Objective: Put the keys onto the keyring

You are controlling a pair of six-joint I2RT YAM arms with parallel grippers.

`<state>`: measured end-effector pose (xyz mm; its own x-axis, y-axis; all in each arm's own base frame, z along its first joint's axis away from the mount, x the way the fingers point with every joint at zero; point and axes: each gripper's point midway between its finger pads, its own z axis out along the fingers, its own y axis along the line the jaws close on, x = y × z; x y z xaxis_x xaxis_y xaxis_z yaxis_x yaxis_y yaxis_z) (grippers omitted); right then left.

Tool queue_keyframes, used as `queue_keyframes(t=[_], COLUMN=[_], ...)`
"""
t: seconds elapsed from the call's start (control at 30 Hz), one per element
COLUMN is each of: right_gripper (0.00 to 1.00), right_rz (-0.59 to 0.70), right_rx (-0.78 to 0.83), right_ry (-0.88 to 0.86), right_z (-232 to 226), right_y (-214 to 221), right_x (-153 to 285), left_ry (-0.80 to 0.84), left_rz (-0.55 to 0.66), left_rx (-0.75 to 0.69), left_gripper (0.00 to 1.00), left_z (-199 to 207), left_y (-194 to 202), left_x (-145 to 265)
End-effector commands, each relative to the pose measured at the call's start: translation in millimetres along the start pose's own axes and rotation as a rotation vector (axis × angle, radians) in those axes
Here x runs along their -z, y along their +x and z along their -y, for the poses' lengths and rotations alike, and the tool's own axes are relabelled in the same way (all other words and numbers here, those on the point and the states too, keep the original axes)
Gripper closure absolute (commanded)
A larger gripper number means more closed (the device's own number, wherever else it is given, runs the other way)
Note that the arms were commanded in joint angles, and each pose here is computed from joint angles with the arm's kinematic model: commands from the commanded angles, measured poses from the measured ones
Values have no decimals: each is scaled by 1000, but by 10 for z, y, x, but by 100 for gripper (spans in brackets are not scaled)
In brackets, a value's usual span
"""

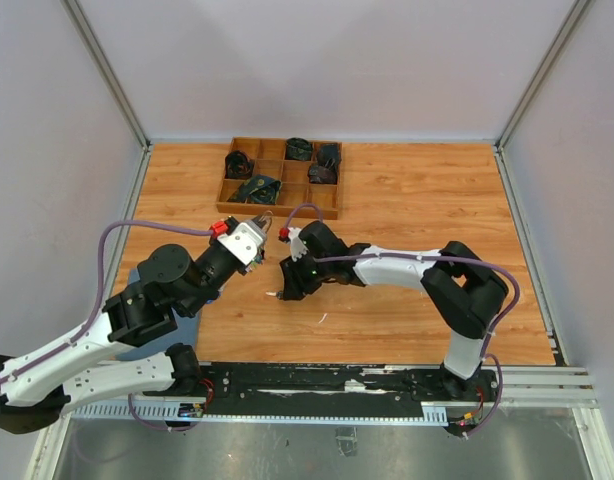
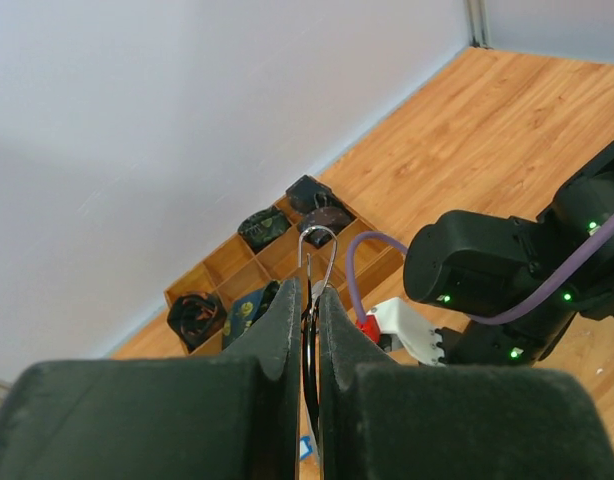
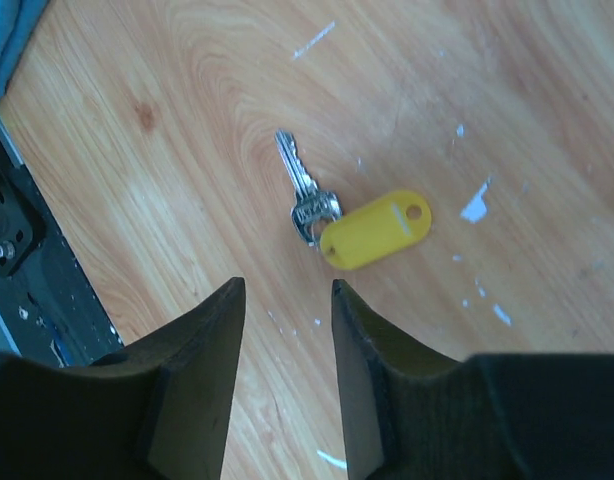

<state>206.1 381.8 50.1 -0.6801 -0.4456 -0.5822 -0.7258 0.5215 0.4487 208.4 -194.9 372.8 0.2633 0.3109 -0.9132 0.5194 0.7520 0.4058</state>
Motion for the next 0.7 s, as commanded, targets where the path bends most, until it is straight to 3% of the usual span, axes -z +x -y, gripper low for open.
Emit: queue_keyframes(t=[0.0,0.67], right_gripper=[61,70], right_rz=[41,-21], right_rx=[57,63], right_ry=[-52,-52], right_z=[-102,-4], right_y=[-205,-101], right_x=[-104,-293], left_ry=[-39,-29], left_rz=[46,45], left_rx=[42,37], left_gripper=[99,99], left_z=[-163,-144], left_y=[-194,-200], left_x=[69,59])
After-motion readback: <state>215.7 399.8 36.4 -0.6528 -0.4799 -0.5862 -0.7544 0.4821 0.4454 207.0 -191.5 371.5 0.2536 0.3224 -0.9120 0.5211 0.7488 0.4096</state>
